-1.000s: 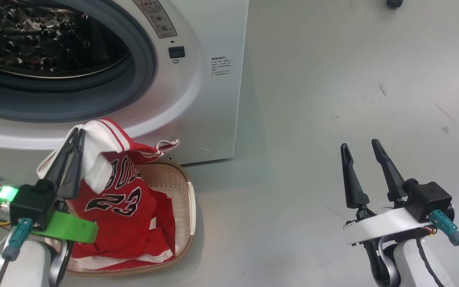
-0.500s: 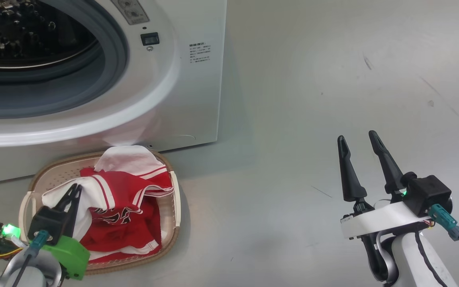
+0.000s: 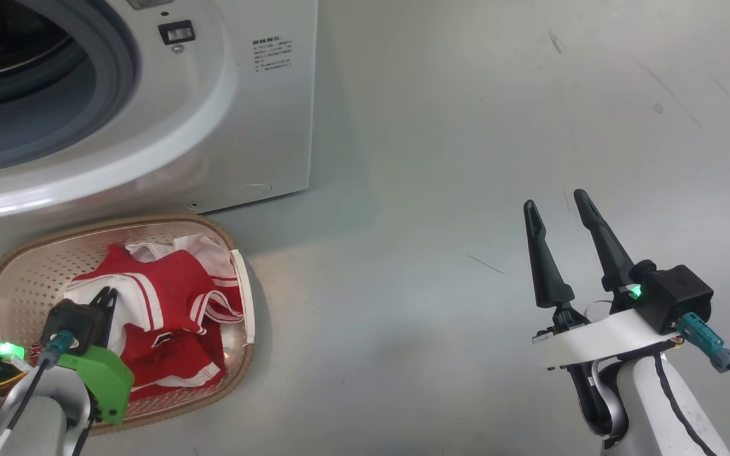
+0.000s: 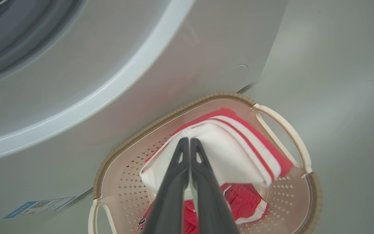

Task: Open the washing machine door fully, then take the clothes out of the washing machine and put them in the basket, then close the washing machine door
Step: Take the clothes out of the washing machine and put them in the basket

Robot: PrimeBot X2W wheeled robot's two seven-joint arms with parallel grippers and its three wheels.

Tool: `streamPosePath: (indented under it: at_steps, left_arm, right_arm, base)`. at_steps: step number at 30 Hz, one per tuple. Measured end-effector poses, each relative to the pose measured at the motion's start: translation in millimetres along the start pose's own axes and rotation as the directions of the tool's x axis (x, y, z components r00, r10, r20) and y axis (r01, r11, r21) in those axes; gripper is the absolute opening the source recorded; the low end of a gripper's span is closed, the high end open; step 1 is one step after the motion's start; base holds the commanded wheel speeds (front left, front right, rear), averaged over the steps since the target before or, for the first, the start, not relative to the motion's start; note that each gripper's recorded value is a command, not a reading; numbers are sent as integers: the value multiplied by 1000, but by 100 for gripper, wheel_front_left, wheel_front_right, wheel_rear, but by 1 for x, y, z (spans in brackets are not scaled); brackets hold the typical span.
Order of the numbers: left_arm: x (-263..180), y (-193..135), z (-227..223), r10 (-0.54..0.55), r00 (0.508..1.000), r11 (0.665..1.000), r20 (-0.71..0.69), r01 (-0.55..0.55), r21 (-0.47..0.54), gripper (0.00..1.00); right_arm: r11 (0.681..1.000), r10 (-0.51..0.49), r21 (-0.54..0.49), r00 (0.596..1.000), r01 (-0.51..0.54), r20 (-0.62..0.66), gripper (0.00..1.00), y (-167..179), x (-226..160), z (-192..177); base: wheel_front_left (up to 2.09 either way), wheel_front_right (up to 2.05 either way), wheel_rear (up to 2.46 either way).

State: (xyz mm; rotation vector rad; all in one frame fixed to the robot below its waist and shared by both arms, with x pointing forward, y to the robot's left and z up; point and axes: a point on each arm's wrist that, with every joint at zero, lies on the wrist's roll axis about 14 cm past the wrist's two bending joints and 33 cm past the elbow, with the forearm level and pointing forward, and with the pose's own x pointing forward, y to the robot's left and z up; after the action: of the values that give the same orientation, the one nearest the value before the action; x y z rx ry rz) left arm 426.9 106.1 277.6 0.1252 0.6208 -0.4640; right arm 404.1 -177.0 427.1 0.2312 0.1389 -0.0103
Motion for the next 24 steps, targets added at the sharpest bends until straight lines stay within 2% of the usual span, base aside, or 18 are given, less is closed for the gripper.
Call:
streamPosePath:
  at_steps: [9, 13, 17, 20, 24]
  left_arm:
    - [26, 5, -34, -9, 992, 999, -126, 5, -35, 0]
    - [34, 13, -47, 11, 986, 996, -167, -26, -89, 0]
    - [39, 27, -60, 47, 975, 988, -219, -78, -133, 0]
    - [36, 39, -75, 95, 958, 968, -271, -152, -198, 0]
    - [31, 44, -90, 125, 937, 952, -327, -206, -228, 0]
  right_arm:
    - [999, -48, -22, 998, 47, -29, 100, -16, 5, -11]
    - [997, -66, -36, 997, 64, -46, 100, -22, 6, -17]
    - [996, -81, -48, 995, 78, -57, 100, -26, 9, -22]
    - [996, -80, -51, 995, 77, -59, 100, -27, 13, -24]
    - [996, -73, -56, 995, 70, -63, 100, -24, 18, -27]
  base:
    - [0, 0, 0]
    - [0, 0, 0]
    - [0, 0, 0]
    - [0, 0, 0]
    - [0, 0, 0]
